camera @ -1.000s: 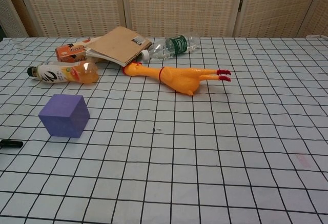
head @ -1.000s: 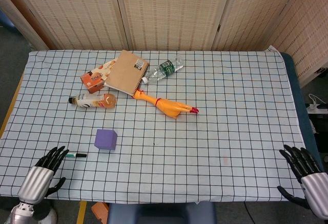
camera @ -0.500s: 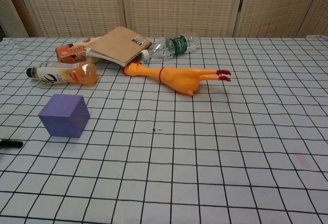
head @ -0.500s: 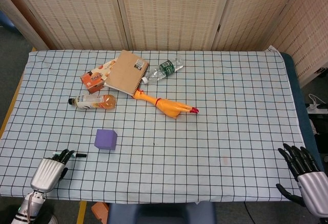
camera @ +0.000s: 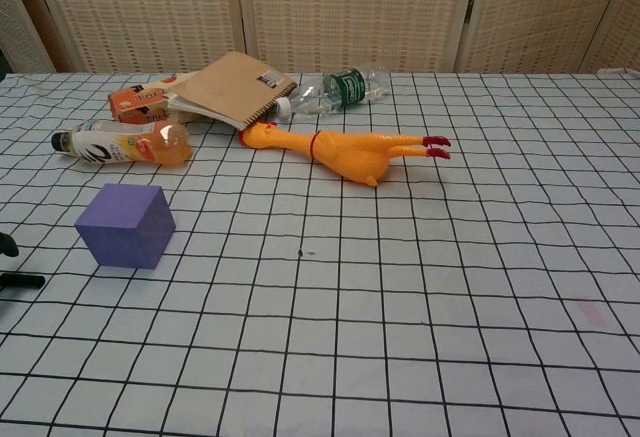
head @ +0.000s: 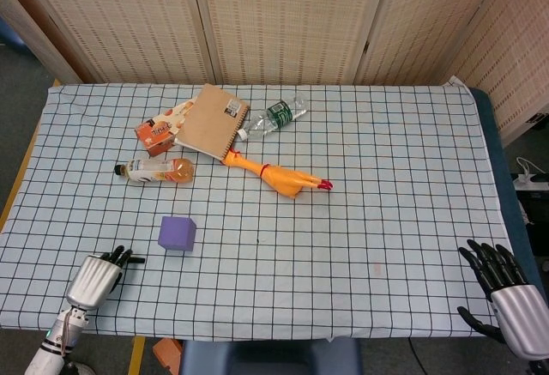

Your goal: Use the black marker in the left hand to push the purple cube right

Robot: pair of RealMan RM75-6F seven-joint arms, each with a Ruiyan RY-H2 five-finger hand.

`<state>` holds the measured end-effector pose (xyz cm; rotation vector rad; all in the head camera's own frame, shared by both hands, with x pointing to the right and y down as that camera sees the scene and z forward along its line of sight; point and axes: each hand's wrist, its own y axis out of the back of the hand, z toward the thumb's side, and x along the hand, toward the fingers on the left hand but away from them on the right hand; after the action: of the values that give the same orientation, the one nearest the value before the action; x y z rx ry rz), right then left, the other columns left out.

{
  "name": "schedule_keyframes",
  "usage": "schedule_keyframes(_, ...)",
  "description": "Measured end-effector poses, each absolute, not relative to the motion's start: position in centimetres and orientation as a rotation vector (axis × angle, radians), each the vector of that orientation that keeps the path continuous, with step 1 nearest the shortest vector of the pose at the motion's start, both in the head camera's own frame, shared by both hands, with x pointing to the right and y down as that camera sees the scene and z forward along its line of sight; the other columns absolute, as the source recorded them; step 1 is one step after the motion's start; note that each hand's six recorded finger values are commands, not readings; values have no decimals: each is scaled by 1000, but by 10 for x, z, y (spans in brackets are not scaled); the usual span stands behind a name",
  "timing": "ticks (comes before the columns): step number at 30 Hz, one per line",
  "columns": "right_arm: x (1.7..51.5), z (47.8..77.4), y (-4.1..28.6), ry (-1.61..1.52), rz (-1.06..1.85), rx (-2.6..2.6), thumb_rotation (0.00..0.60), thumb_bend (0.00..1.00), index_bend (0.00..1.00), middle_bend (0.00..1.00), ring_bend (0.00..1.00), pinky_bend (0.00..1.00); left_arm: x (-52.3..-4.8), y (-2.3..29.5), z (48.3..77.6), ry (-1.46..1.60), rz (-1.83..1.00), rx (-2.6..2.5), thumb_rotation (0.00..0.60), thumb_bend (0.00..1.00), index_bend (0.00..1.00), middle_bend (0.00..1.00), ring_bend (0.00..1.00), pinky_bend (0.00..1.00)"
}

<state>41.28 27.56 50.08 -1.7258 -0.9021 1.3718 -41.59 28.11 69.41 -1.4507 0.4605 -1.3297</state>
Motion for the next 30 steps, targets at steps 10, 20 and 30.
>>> schedule_keyframes(10,412,504,276,-883,1386,-1724,600,107,0,0,0,0,-427,274,706,453,-1361,-1448,600,375,418,441,667,938)
schedule_keyframes(20,411,506,277,-875,1393,-1724,600,108,0,0,0,0,-433,270,714,446,-1385,-1452,600,383,472,497,678,938)
schedule_keyframes(30,410,509,277,-865,1404,-1718,600,108,0,0,0,0,-434,266,713,475,-1368,-1452,600,489,632,623,725,939)
